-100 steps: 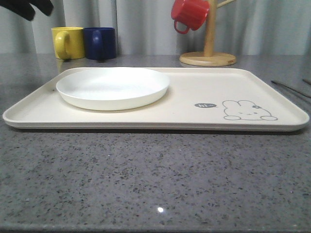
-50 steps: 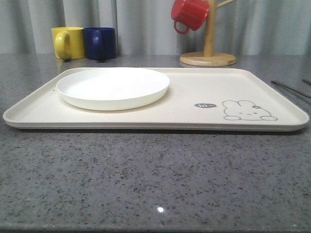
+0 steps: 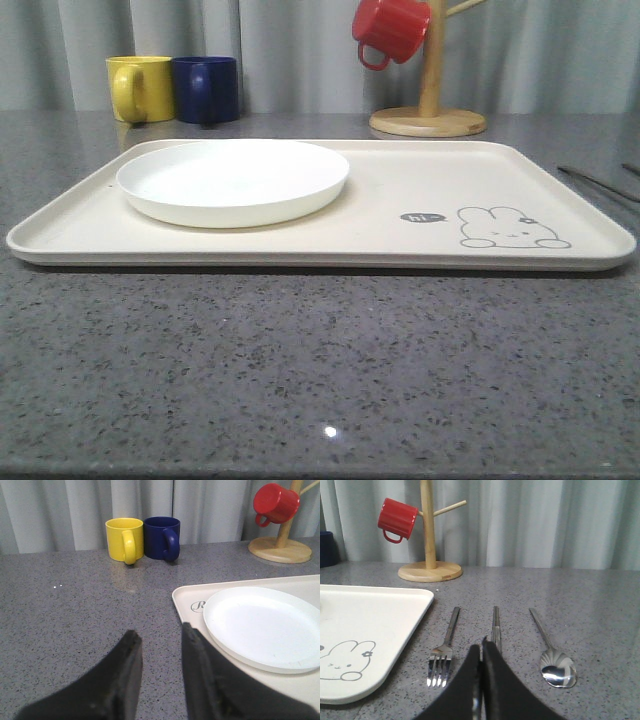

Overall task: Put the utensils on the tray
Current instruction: 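Move the right gripper above the fork on the table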

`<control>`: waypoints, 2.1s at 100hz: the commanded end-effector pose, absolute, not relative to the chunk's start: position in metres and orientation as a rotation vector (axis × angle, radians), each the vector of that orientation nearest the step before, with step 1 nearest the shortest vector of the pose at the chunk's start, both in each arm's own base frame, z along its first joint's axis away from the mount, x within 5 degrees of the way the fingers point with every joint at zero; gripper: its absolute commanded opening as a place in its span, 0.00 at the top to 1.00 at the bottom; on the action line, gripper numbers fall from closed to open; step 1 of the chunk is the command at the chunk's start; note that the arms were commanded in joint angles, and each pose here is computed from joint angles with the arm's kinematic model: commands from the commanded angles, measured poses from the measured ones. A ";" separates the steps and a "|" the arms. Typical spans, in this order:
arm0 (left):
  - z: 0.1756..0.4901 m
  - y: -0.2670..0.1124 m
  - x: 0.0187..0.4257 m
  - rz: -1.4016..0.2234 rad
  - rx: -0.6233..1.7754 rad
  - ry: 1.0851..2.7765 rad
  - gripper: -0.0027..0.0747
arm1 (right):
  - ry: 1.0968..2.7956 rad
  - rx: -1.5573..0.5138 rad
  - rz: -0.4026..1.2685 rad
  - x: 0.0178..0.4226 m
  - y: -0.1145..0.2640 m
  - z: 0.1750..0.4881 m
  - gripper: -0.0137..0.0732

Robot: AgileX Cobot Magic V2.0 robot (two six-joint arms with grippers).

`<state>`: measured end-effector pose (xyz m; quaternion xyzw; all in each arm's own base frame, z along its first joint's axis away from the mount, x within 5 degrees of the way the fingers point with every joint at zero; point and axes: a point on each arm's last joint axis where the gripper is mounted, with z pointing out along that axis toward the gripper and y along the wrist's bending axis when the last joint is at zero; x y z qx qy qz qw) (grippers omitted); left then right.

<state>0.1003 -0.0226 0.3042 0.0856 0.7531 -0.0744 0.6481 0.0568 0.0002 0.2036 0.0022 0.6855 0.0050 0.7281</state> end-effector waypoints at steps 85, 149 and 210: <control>0.319 -0.022 0.100 -0.168 0.175 1.609 0.99 | 1.332 0.021 0.029 0.040 0.000 0.282 0.92; 0.319 -0.022 0.100 -0.168 0.175 1.609 0.99 | 2.133 0.063 0.142 0.134 0.007 0.355 0.92; 0.319 -0.022 0.100 -0.168 0.175 1.609 0.99 | 2.256 0.037 0.132 0.167 0.008 0.348 0.33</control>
